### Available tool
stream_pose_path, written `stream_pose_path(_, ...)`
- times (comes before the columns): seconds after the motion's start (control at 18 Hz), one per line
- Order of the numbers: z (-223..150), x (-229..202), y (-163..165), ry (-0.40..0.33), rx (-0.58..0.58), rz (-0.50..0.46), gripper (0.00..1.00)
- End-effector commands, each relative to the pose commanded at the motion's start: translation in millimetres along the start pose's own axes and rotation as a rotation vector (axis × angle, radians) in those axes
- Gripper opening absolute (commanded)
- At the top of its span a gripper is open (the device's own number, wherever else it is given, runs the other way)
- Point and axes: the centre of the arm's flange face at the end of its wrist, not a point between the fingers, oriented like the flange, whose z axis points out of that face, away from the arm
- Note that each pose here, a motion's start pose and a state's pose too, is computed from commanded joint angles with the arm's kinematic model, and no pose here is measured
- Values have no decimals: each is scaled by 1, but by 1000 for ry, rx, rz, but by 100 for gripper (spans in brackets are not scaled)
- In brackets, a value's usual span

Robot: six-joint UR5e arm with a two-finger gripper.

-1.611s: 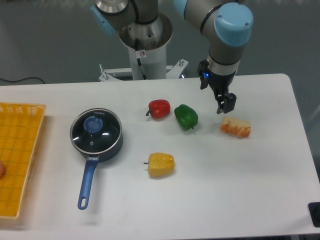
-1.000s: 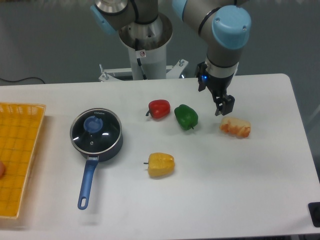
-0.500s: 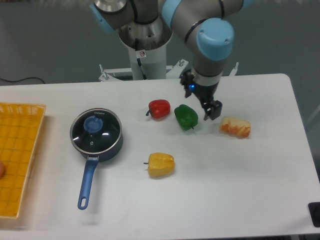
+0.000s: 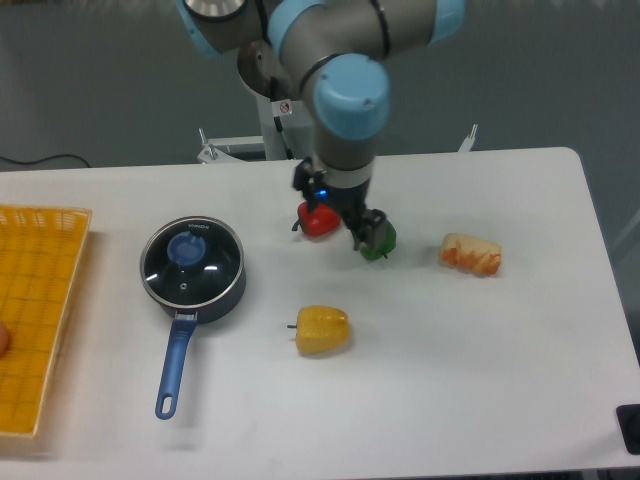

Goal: Open the lid
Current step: 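Move the gripper over the saucepan and lower it to the lid knob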

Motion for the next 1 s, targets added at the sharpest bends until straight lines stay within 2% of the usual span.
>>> stream_pose_path(0.33,15,37,-23,9,-14,-75,100)
stream_pose_path(0.61,34,85,-73,-39,36,-103,100)
stream_pose_path(0.83,50,115,-107,-56,51,-87,100)
stream_pose_path(1.0,53,137,-112,-69,33,-48,100)
